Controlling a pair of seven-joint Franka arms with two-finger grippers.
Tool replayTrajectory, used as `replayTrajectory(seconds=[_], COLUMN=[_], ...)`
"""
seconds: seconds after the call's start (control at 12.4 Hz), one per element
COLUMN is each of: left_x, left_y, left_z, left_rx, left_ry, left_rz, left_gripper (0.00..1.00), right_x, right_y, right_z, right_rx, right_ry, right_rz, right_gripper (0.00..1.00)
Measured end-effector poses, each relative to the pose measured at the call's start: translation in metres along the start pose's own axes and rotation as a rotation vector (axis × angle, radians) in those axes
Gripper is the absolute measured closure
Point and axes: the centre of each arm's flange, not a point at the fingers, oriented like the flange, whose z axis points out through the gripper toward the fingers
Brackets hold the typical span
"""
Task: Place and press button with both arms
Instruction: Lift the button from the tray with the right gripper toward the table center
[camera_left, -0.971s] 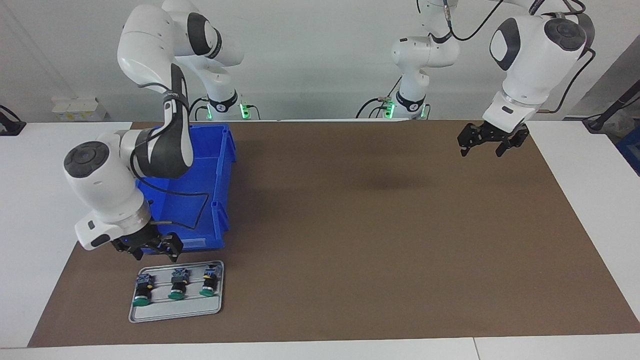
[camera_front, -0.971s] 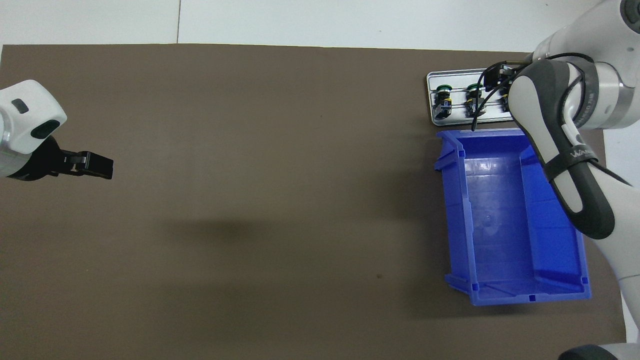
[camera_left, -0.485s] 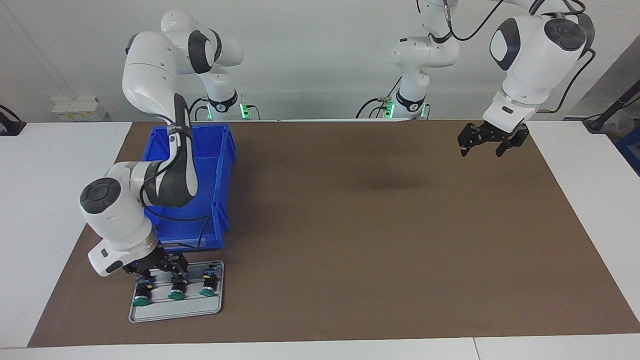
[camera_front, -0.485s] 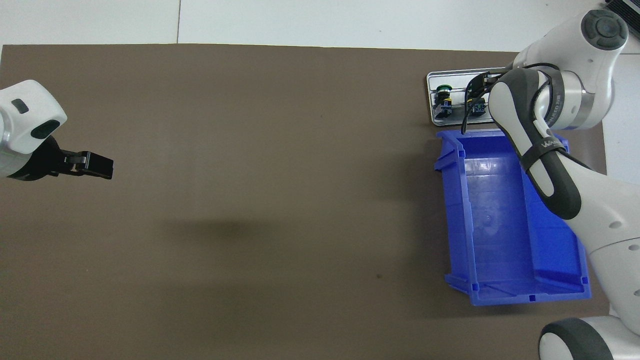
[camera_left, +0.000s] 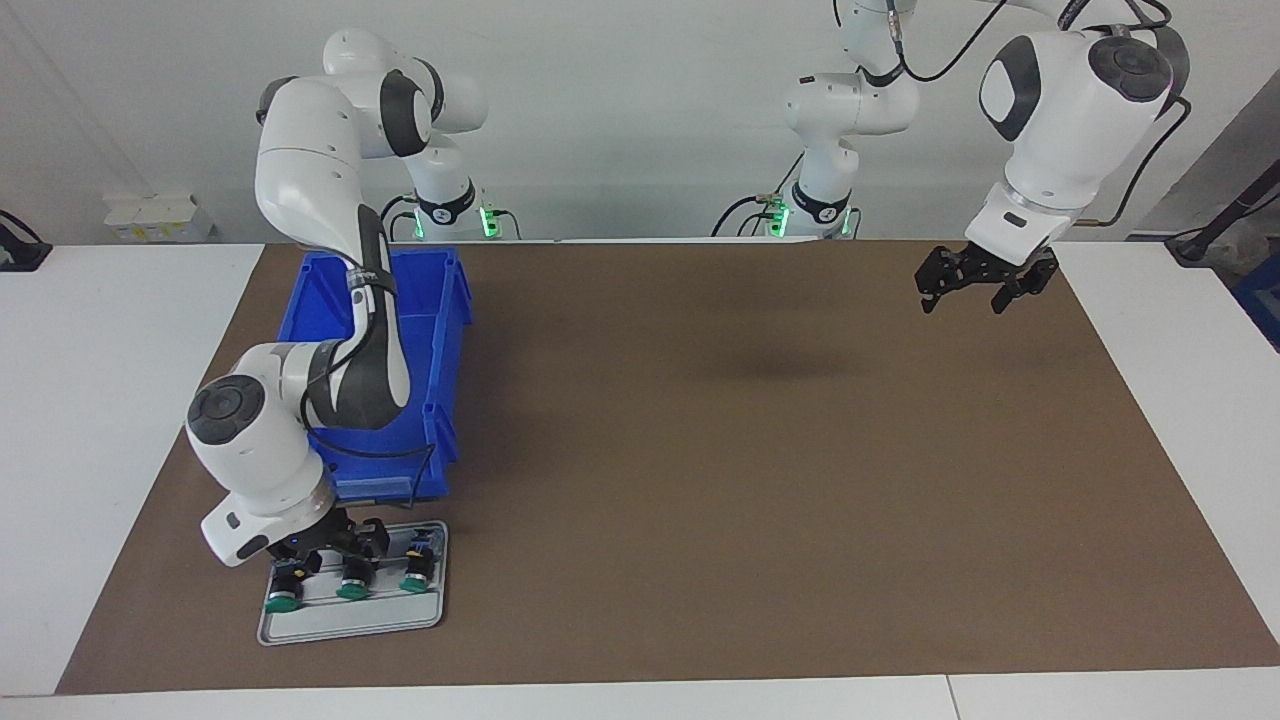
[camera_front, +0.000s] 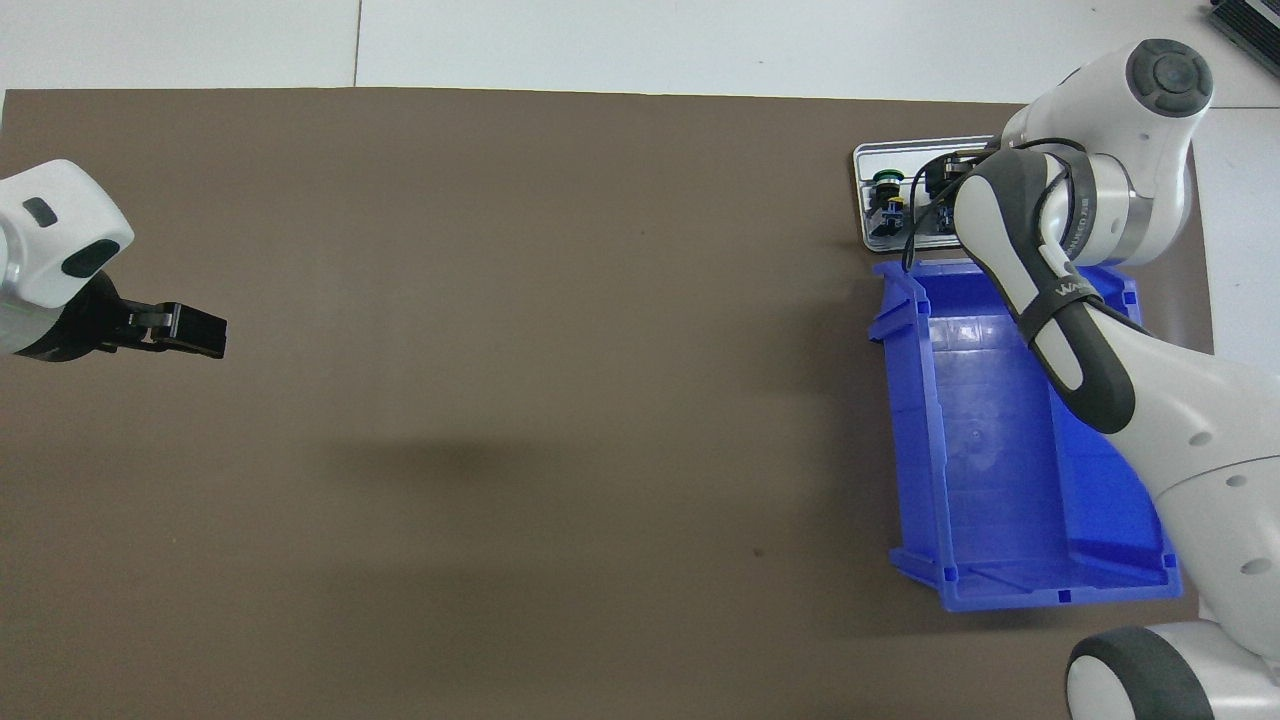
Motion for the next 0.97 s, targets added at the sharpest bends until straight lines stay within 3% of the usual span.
replayTrajectory(seconds=[0.73,0.89,0.97], left_x=[0.0,0.0,0.0], left_y=[0.0,0.0,0.0], left_z=[0.0,0.0,0.0], left_rx=[0.0,0.0,0.0], left_ry=[0.0,0.0,0.0], left_rz=[0.0,0.0,0.0], left_gripper=[0.0,0.0,0.0], right_x=[-0.0072,-0.0071,-0.007], right_y=[-0.0038,-0.0044,-0.0047], right_z=[0.0135,0.012,0.0112], right_rx=[0.005,0.006,0.006], right_ry=[-0.025,-0.023,-0.022], right_rz=[-0.004,-0.004,-0.004], right_gripper=[0.33,0.57,0.59])
